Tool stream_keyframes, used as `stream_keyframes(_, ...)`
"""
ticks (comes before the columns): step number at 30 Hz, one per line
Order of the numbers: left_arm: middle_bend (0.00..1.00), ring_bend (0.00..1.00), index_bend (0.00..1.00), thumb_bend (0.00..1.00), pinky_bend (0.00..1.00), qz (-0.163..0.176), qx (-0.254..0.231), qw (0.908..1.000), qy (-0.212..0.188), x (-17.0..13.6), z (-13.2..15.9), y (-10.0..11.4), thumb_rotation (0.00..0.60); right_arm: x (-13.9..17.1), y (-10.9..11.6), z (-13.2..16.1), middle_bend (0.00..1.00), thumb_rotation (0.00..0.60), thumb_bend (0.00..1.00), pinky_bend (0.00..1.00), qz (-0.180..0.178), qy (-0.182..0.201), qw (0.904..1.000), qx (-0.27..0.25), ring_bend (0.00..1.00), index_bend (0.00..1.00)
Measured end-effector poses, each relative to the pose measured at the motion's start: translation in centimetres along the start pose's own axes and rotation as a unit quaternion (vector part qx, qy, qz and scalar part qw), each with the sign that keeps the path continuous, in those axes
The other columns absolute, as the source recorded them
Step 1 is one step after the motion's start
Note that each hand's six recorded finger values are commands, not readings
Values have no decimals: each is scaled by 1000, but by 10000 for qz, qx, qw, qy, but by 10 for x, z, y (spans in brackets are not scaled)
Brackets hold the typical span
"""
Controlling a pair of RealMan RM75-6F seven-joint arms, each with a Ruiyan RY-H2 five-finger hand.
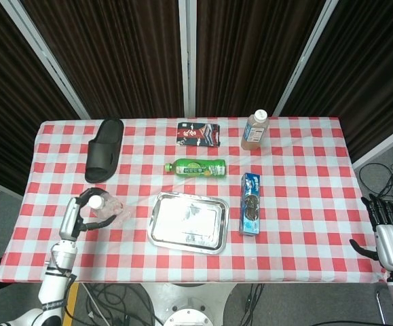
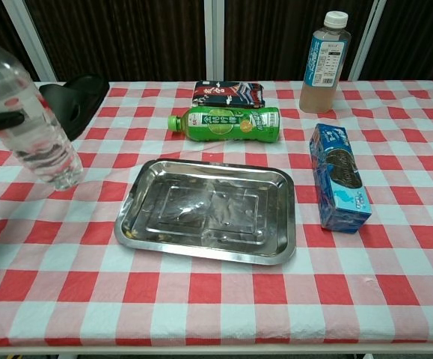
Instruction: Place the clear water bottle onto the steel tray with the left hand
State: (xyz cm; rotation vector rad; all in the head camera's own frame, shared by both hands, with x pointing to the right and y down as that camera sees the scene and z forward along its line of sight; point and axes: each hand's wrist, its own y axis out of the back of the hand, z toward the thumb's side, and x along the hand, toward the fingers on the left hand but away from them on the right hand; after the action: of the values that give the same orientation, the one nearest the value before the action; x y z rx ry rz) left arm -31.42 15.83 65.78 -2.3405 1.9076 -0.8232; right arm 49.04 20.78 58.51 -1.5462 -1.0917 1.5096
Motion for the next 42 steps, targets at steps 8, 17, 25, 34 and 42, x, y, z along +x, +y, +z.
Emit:
stream_keyframes(8, 601, 469, 558, 251, 493, 24, 102, 9993, -355, 26, 49, 12, 600, 3, 4, 3, 0, 600, 110, 0, -67, 45, 10000, -16, 0, 0)
stream_keyframes(17, 601, 473, 554, 256, 493, -3, 336, 9989, 321, 40, 8, 7, 600, 3, 4, 1, 0, 600, 111, 0, -55, 24, 10000, -28, 0, 0)
stream_keyframes(25, 601, 473, 545, 258, 498, -258, -107, 9987, -419, 79, 73, -27, 600, 2, 4, 0, 0, 600, 110, 0, -61, -5, 10000, -18, 0, 0)
stream_keyframes(34, 601, 473, 544, 263, 495, -382, 578, 9967, 427, 67, -1, -32, 600, 0, 2, -2, 0, 600, 110, 0, -17, -34, 10000, -21, 0, 0)
stream_keyframes(42, 601, 473, 544, 264, 495, -674, 738, 9945, -308, 94, 55, -50, 600, 0, 4, -2, 0, 600, 110, 0, -46, -42, 10000, -29, 0, 0)
